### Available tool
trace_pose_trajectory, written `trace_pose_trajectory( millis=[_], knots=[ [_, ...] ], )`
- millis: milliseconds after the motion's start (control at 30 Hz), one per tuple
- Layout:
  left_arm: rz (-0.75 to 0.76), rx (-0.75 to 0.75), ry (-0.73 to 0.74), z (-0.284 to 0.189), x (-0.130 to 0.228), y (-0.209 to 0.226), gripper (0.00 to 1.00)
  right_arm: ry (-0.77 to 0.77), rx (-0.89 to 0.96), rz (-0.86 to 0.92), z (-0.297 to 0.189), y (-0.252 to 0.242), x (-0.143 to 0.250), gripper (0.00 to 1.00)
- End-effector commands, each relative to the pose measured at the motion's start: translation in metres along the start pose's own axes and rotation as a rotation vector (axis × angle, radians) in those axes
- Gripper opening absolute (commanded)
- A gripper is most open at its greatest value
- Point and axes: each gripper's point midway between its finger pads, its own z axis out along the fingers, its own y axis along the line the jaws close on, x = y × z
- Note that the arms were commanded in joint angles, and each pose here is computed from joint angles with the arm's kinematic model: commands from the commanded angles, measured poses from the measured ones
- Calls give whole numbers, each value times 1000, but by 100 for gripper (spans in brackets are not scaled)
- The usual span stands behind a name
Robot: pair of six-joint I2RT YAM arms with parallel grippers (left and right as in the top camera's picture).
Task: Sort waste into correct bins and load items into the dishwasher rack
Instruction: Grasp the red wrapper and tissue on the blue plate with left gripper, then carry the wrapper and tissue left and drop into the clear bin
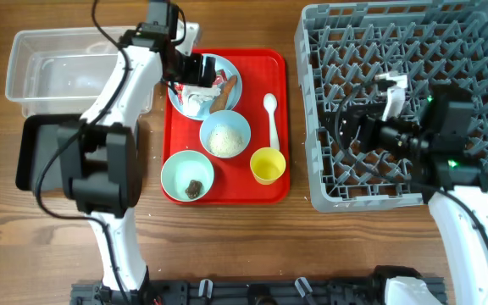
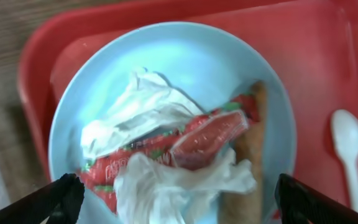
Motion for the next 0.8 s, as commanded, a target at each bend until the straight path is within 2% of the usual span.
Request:
trace_pose_trajectory(
  millis=[0,267,400,467,500,567,600,700,767],
  knots=[
    [148,22,-7,14,-4,-2,100,29,-31,46,8,-2,1,100],
    [189,32,56,43,13,1,98,51,-23,71,13,-9,6,100],
    [195,38,107,64,28,5,92,51,-20,72,13,-9,6,100],
    [193,39,107,66,28,6,80,51,-20,72,13,-9,6,100],
    [194,39,104,66,28,6,64,51,-19,72,13,-9,6,100],
    [194,39,100,66,27,6,24,51,-19,72,13,-9,6,100],
    [195,38,100,66,27,6,7,51,-19,72,13,-9,6,100],
    [101,29,53,62,14,5,4,50,-19,71,13,-9,6,100],
    [8,35,-29,39,-13,3,4,50,-19,72,13,-9,6,100]
  ],
)
